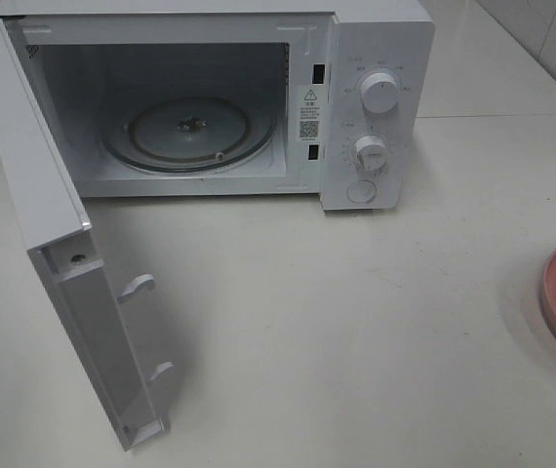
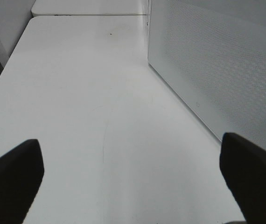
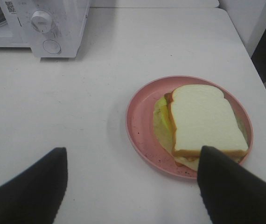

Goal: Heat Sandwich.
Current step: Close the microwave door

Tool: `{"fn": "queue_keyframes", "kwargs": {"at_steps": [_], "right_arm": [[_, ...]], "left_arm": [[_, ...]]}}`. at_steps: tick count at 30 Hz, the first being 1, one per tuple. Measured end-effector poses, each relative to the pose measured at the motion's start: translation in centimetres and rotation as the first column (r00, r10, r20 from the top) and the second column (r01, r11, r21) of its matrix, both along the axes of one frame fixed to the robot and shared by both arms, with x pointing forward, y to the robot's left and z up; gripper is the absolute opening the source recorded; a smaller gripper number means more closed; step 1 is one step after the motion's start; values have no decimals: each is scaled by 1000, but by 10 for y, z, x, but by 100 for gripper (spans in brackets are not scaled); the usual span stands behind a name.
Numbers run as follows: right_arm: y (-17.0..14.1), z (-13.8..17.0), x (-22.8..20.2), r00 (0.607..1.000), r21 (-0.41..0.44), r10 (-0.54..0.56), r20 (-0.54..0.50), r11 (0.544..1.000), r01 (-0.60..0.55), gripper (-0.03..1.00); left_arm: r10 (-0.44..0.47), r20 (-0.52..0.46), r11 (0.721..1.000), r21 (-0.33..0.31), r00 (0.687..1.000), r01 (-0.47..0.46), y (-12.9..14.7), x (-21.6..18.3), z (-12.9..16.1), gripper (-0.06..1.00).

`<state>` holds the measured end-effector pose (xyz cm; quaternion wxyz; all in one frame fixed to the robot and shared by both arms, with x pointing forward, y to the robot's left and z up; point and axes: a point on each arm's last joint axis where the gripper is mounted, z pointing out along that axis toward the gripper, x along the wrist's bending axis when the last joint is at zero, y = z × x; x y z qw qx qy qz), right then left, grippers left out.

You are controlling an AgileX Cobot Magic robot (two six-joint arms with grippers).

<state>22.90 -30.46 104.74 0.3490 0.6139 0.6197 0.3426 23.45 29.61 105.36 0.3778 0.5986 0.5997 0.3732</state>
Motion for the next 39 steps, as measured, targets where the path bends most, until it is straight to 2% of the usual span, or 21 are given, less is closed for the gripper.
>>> {"fn": "queue_keyframes", "kwargs": {"at_steps": [32, 36, 39], "right_arm": [[0, 0, 0, 1000, 0, 0, 1, 1000, 0, 74], [0, 0, 0, 1000, 0, 0, 1, 1000, 0, 74], [0, 0, 0, 1000, 0, 0, 1, 1000, 0, 74]], "left_arm": [[0, 3, 1000, 0, 1000, 0, 0, 0, 0, 96], [2, 40, 1000, 1, 999, -2, 0, 0, 5, 96], [3, 8, 1000, 1, 1000, -3, 1, 6, 6, 92]]}}
